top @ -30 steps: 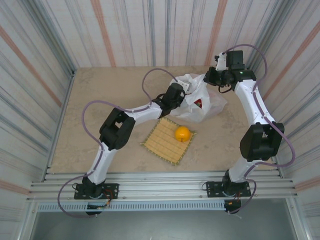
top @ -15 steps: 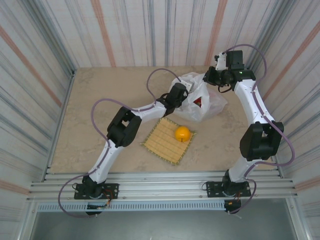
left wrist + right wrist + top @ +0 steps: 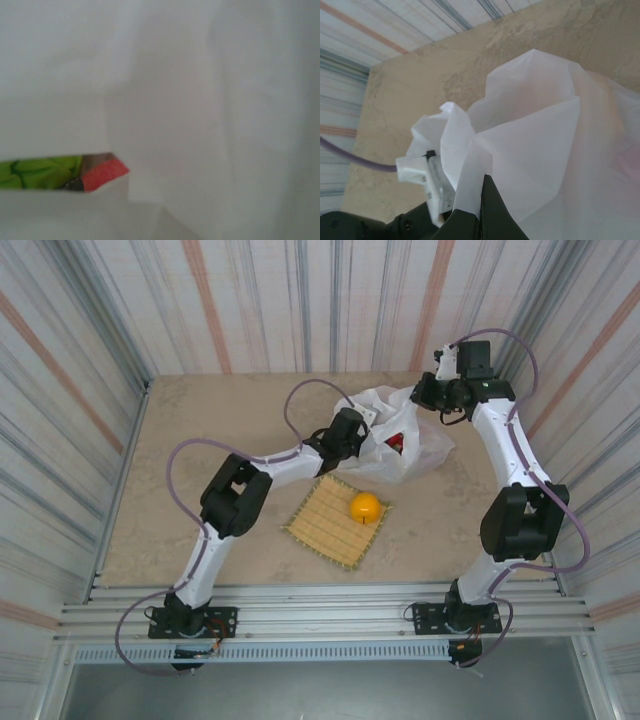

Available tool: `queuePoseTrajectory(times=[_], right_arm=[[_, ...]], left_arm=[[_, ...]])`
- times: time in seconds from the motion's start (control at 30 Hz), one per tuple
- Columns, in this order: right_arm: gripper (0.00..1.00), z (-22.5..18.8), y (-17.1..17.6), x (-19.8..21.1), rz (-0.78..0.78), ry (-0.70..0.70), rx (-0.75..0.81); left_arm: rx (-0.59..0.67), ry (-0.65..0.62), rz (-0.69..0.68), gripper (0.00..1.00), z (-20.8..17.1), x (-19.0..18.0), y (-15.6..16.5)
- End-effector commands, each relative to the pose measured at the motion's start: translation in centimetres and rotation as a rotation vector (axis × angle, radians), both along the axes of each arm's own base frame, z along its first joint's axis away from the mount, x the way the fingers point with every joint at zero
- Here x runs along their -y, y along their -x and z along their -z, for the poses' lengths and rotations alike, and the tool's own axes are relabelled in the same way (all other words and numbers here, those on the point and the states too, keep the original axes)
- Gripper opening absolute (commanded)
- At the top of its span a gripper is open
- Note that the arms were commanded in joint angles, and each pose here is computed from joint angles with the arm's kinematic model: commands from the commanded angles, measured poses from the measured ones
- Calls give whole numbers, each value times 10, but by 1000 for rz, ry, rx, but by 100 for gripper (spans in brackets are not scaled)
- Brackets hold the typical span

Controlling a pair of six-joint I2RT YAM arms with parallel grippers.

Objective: Place the fruits into the plastic bag

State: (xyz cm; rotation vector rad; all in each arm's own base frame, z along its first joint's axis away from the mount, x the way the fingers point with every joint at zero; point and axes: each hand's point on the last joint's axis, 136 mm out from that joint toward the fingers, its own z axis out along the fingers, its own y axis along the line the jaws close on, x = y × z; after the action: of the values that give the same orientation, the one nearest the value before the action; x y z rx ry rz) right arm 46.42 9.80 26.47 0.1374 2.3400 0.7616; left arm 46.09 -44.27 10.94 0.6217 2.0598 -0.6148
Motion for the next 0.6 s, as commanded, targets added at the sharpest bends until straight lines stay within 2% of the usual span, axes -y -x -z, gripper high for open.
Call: queuePoseTrajectory(times=[0.0,0.43,0.57], right_arm=[[0,-3,-3,3,7,-24,-6],[0,-3,-1,10,16,-24,-4],[0,-1,-1,10,15,-28,-6]], left_arm=[[41,38,40,84,-44,-8,13],[16,23,102,83,-59,-42,62],[8,5,71,82,-57,-56,67]])
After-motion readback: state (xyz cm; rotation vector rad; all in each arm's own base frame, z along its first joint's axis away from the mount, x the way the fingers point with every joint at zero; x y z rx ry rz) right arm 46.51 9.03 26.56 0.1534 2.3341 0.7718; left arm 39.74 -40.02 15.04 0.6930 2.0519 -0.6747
